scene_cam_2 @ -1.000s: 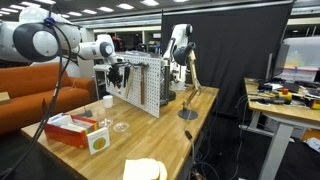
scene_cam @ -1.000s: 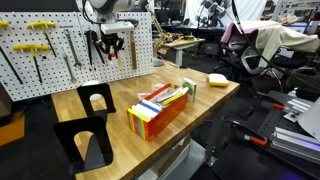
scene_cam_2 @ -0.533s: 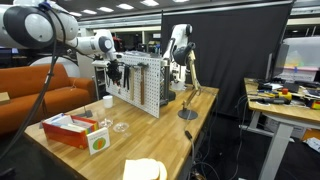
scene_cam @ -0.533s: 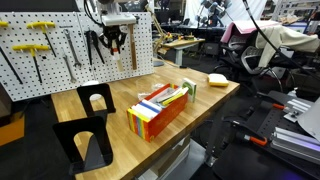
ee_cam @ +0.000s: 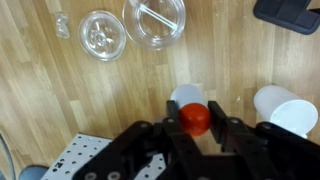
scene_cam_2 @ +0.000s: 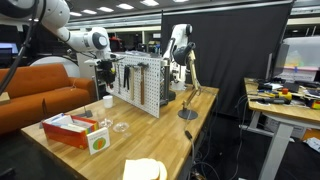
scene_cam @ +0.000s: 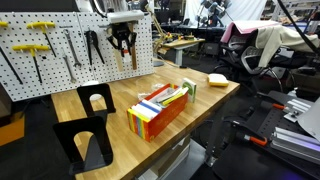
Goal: Put the white object in the small container
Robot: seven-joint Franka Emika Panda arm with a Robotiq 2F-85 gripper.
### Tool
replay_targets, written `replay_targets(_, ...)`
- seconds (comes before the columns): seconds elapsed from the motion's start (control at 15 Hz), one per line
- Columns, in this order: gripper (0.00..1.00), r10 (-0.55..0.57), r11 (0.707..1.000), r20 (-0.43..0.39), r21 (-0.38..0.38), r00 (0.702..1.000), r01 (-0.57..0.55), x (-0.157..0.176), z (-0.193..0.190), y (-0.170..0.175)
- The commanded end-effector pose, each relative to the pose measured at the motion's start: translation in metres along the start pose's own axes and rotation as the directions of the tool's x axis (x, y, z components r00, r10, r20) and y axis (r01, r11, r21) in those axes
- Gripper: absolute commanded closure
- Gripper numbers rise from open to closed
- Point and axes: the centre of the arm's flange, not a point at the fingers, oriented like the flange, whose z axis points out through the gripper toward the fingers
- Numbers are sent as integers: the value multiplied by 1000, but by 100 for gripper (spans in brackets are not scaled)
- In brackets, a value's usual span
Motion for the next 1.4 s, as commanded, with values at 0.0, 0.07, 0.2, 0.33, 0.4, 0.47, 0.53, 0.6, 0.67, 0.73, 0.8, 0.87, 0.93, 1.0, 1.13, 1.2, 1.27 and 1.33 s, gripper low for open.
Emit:
replay_targets(0.0,91,75,997,30,4,997,-76,-61,3,36)
replay_targets(0.07,91,94,996,45,-1,995,-94,-67,6,40)
replay_targets(0.2,91,129,992,78,-4,989,-129,-81,12,48)
replay_targets(0.33,91,152,988,107,-5,983,-152,-97,23,55)
replay_targets(0.4,91,158,987,122,-6,980,-158,-103,28,58)
replay_targets(0.47,91,161,987,136,-3,978,-162,-109,36,60)
replay_targets(0.53,91,164,986,147,-1,975,-166,-114,44,62)
replay_targets(0.6,91,164,986,160,0,973,-166,-117,55,64)
replay_targets(0.67,91,163,986,171,4,972,-166,-117,64,64)
replay_targets(0.73,91,161,986,175,5,971,-165,-115,73,64)
replay_targets(0.8,91,160,987,174,4,972,-163,-112,79,63)
replay_targets(0.87,91,157,987,167,2,973,-160,-108,83,63)
replay_targets(0.93,91,157,987,158,6,975,-160,-103,85,63)
replay_targets(1.0,91,155,987,150,12,976,-158,-99,86,62)
replay_targets(1.13,91,145,989,134,23,980,-149,-90,86,57)
replay_targets(1.2,91,137,990,127,24,982,-141,-85,86,54)
replay_targets(1.27,91,132,990,123,29,984,-137,-82,85,52)
replay_targets(1.33,91,125,991,121,32,985,-130,-78,85,49)
